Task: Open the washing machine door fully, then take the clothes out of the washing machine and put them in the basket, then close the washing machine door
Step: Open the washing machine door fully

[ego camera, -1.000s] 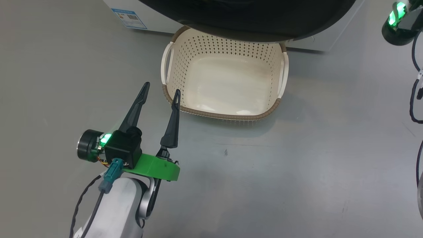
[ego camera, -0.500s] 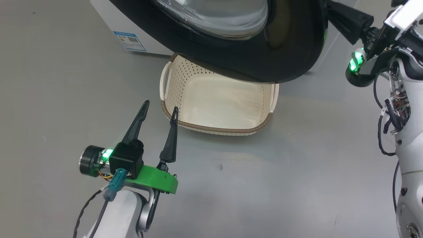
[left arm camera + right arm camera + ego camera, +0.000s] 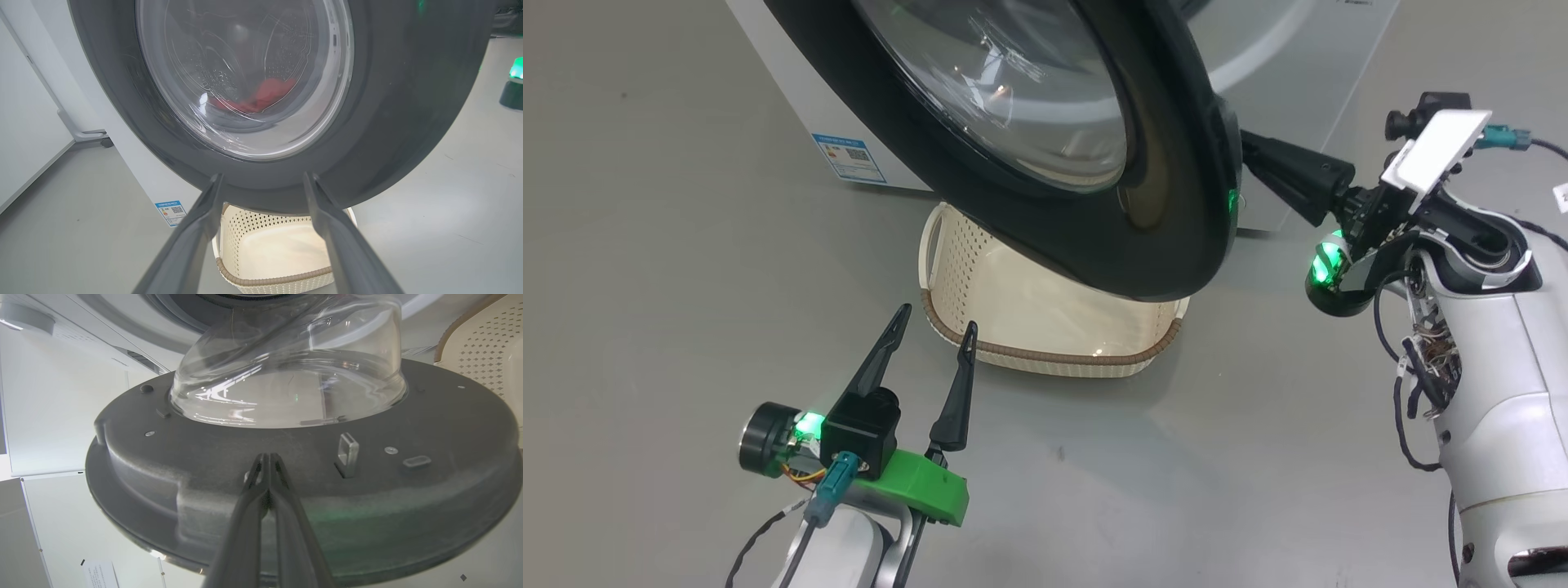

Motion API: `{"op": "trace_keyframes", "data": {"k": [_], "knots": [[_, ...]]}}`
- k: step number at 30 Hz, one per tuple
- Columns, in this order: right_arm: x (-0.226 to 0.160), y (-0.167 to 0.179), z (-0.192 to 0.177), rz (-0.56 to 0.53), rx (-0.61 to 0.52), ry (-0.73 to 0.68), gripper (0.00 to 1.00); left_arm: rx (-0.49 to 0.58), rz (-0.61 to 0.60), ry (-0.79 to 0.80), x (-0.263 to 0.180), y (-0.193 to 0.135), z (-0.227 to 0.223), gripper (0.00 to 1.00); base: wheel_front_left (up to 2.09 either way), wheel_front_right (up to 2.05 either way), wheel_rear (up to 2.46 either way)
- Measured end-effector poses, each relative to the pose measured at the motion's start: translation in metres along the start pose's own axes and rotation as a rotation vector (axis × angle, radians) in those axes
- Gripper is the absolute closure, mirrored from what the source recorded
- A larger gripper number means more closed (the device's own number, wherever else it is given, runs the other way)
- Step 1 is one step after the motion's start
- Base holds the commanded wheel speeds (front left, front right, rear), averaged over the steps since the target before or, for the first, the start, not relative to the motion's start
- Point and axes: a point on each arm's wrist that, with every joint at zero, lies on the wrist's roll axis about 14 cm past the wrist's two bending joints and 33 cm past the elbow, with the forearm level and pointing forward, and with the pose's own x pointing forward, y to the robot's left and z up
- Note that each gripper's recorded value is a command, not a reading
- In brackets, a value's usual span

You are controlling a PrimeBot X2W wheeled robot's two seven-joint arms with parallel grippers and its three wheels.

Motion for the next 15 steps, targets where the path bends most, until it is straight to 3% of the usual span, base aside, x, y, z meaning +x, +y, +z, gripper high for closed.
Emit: {"op": "trace_keyframes", "data": {"k": [15], "knots": [[0.013, 0.004, -0.072, 0.012, -0.012, 0.184, 1.00, 0.000, 0.040, -0.028, -0.027, 0.010, 0.011, 0.00, 0.00, 0.00, 0.00]]}}
